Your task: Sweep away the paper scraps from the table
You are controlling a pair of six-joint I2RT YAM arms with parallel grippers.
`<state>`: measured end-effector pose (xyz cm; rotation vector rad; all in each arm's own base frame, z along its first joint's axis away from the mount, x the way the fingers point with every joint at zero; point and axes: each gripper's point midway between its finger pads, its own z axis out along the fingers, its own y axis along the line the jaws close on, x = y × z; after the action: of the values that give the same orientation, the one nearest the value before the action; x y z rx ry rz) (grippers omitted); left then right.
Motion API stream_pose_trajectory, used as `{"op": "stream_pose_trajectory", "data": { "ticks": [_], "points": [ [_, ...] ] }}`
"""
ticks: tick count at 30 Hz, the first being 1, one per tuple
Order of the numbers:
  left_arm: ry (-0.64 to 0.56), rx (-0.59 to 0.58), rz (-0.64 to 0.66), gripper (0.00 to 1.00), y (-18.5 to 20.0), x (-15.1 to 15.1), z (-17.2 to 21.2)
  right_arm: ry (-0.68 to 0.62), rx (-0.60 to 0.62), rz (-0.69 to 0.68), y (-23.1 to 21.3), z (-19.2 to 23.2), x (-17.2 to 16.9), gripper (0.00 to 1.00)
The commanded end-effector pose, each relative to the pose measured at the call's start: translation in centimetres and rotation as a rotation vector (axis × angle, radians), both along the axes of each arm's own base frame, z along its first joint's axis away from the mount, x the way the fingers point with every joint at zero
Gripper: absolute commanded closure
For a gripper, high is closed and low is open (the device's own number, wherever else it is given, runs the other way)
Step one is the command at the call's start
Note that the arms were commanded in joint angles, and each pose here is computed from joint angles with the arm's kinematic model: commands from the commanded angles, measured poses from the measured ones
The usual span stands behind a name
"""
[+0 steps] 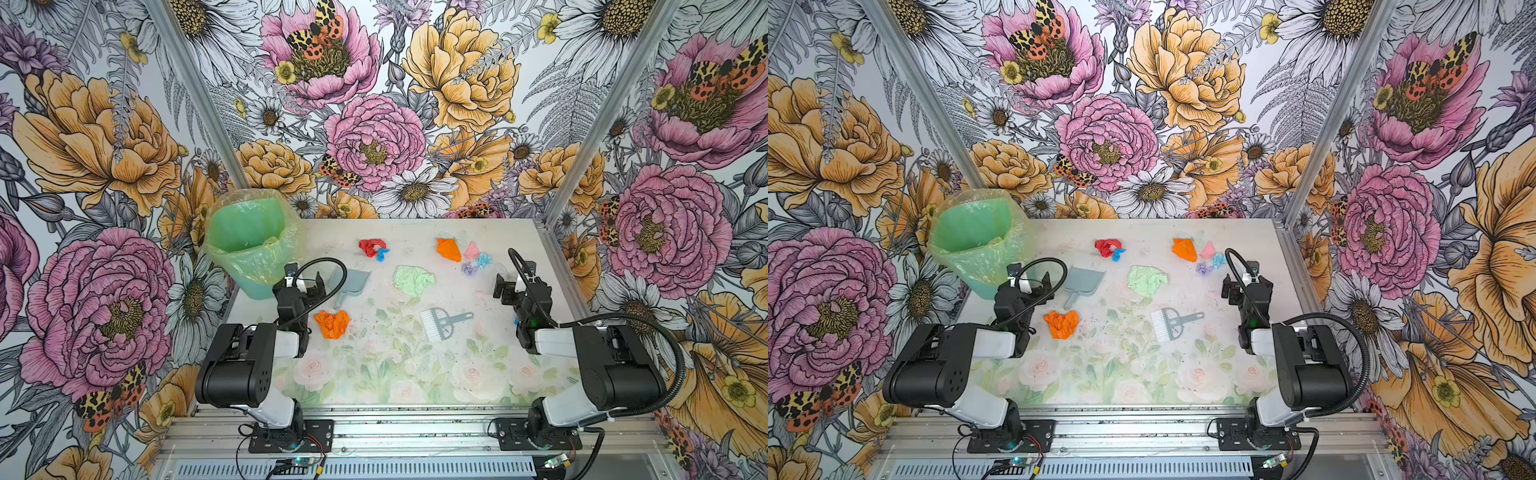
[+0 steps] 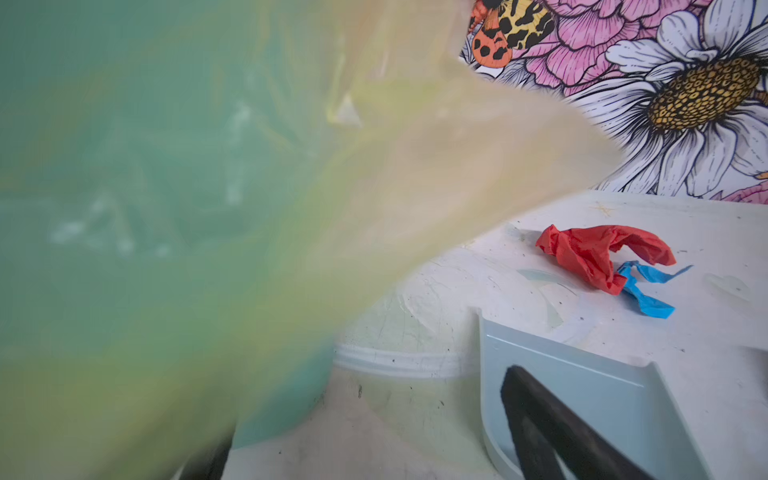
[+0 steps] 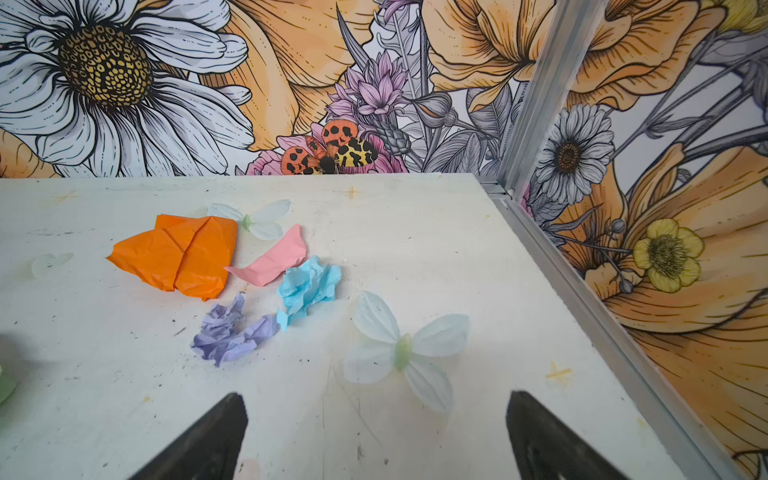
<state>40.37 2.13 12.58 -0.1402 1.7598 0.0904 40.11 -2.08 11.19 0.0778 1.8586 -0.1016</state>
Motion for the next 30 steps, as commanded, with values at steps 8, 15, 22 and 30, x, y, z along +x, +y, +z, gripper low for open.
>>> {"op": "stream_pose_trajectory", "data": {
  "ticks": [8,15,22,30],
  "points": [
    [-0.014,-0.008,0.010,0.01,0.21,0.10,0.47,-0.007,0.001,0.002,-0.08,-0.05,0.16,0.00],
    [-0.013,-0.008,0.009,0.01,0.20,0.10,0.42,-0.006,0.002,0.000,-0.12,-0.07,0.15,0.00],
    [-0.013,-0.008,0.009,0.01,0.20,0.10,0.42,-0.004,0.002,0.002,-0.08,-0.14,0.17,0.00],
    [-0.016,-0.002,0.014,0.01,0.17,0.05,0.48,-0.006,0.002,0.000,-0.13,-0.09,0.16,0.00]
  ]
}}
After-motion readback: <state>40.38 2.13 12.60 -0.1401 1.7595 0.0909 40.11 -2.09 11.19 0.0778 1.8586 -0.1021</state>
